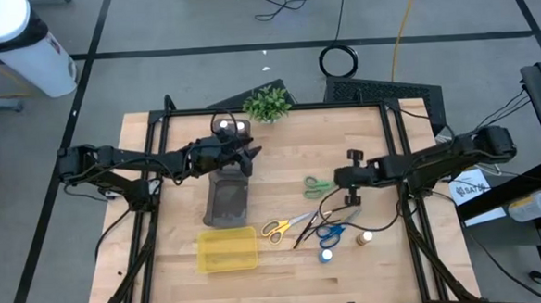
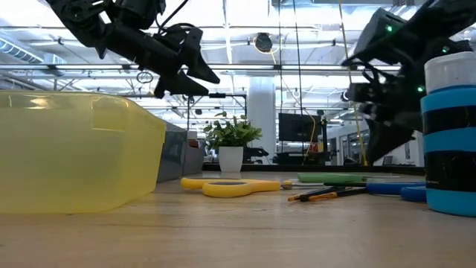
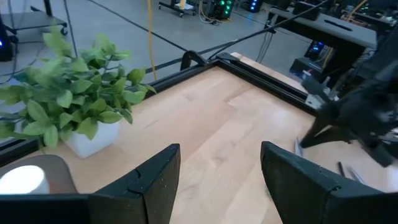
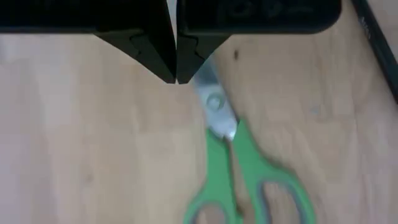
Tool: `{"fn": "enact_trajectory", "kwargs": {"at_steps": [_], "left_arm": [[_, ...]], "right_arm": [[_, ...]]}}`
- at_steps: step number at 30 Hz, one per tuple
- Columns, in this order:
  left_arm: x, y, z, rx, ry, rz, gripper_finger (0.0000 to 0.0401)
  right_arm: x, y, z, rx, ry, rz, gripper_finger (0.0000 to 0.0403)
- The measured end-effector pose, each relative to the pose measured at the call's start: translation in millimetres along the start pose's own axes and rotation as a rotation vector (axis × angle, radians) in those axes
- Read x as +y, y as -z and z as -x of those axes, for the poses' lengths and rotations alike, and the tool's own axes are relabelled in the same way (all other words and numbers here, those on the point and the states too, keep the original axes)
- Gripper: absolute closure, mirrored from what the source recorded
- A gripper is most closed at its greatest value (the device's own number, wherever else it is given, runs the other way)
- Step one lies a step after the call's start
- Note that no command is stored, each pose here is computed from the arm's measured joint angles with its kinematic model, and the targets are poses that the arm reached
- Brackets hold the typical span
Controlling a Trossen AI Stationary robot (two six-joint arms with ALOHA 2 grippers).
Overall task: Pick & Place Paint Supplies
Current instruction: Put the green scissors into the bottom black bin
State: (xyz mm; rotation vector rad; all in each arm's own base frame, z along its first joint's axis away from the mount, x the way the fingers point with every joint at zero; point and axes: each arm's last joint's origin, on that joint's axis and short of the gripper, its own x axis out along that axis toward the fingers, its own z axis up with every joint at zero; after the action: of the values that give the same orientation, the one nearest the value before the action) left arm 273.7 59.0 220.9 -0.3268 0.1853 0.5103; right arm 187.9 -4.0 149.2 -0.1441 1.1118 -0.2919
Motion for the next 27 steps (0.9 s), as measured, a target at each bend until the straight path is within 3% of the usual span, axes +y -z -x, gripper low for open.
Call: {"fn": "enact_trajectory", "kwargs": {"at_steps": [6,13,17,22,27], "left_arm": [[-1,0,0,-0.003,0.004,-0.001,0.0166],[-1,0,0,-0.001,0.008,0.014,0.0166],[-9,1,2,0.027,0.133,0.009,0.0167],[-51,-8,11,0.05,0.293,-0.106,0.0167],[-108,-13,17,0.13,0.304,-0.31,0.0167]], "right_arm": [[0,22,-12,0.051,-0.001,-0.017,0.0403],[-5,29,-18,0.066,-0.043,-0.097,0.0403],[-7,29,-19,0.069,-0.057,-0.123,0.0403],[-7,29,-20,0.067,-0.079,-0.128,0.0403],[-7,29,-20,0.06,-0.08,-0.151,0.0403]]}}
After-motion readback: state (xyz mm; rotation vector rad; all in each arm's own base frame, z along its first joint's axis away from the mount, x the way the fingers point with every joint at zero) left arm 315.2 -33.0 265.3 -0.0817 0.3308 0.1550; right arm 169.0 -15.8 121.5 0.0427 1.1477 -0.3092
